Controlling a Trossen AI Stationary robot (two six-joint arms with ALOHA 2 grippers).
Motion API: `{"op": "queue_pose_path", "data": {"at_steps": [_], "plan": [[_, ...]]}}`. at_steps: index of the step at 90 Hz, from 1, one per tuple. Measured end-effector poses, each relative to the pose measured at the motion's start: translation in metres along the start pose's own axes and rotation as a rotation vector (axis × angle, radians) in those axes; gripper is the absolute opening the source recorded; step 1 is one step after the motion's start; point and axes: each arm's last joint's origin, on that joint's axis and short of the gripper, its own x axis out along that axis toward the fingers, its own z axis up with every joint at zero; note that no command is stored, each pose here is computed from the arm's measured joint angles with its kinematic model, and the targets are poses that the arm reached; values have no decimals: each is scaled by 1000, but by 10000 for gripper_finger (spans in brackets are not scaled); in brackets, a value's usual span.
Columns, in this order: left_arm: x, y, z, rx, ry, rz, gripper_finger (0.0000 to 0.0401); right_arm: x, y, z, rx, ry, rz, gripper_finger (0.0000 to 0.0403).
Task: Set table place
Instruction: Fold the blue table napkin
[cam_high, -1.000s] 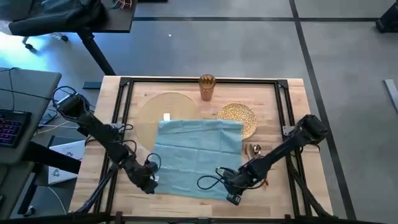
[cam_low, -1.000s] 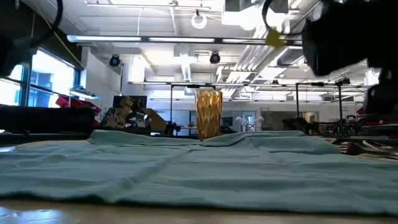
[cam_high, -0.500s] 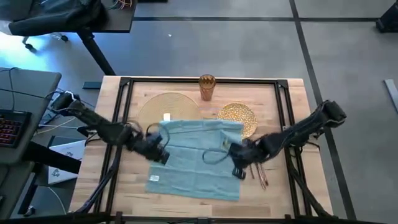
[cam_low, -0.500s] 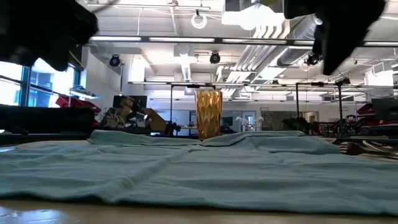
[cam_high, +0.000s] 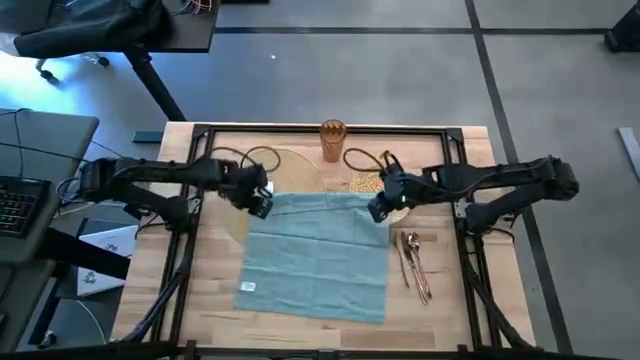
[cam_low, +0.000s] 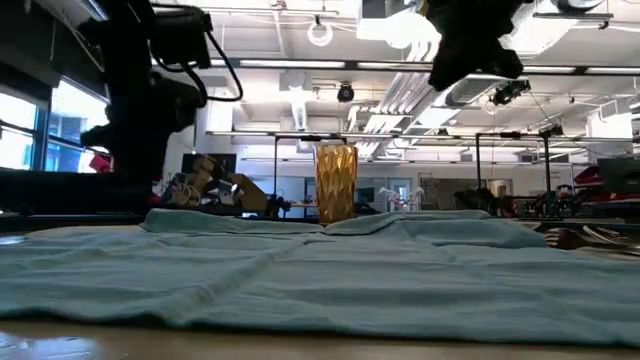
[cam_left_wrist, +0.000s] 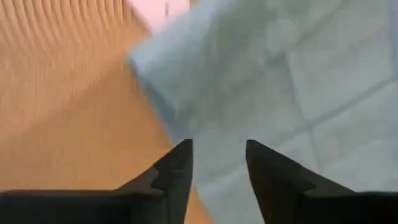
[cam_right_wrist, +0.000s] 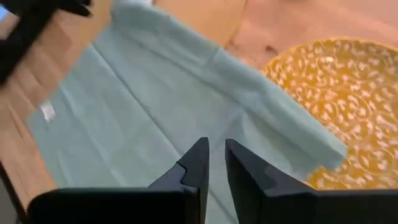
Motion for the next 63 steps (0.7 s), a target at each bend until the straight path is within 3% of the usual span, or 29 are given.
{"op": "queue_pose_path", "data": {"at_steps": [13,37,63], "plan": [[12,14,4,-34,13,-4,155,4,3,4,17,-21,21,44],[25,14,8,-92,-48,-89,147,8,-3,9,-101,-6,10,44],[36,13,13,-160,-59,-80,45,10,-11,19,-206,1,5,44]]}}
